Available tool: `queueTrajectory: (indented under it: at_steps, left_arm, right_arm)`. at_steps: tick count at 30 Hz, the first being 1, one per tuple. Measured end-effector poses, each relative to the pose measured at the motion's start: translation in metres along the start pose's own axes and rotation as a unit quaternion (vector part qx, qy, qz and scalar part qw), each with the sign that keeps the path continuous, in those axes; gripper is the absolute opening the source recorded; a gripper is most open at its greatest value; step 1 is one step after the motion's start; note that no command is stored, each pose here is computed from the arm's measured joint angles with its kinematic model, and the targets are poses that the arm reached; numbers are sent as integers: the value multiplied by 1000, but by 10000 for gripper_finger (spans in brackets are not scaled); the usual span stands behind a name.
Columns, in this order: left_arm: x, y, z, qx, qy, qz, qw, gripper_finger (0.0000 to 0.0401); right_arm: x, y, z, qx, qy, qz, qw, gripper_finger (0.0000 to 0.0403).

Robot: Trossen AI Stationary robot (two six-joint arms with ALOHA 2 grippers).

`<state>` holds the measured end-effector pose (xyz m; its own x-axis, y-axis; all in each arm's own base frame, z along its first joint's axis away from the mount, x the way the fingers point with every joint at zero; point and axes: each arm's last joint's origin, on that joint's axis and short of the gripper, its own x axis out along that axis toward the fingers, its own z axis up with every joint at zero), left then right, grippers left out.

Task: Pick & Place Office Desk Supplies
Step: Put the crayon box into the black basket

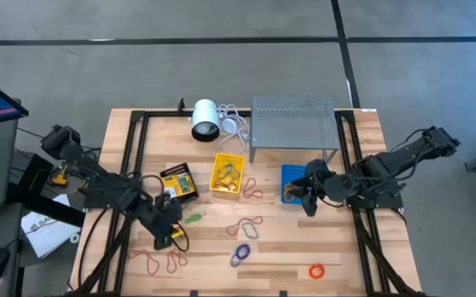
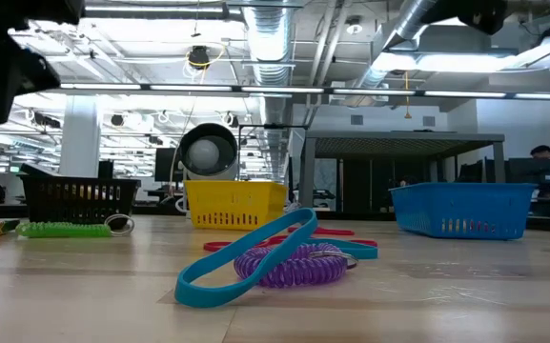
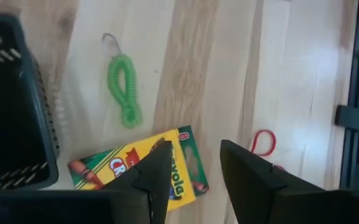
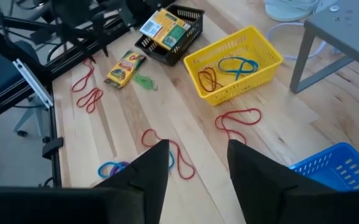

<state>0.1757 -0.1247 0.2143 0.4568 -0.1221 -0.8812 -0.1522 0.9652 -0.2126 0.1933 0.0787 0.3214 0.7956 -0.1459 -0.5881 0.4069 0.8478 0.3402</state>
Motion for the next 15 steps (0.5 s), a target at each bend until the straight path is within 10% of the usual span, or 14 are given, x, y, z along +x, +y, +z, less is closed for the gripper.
queueTrajectory:
  at_steps: [15]
  left_arm:
    - [21, -35, 23, 39, 136, 98, 985, 106]
  right_arm:
    - [-2, 1, -5, -18, 14, -1, 1000, 135]
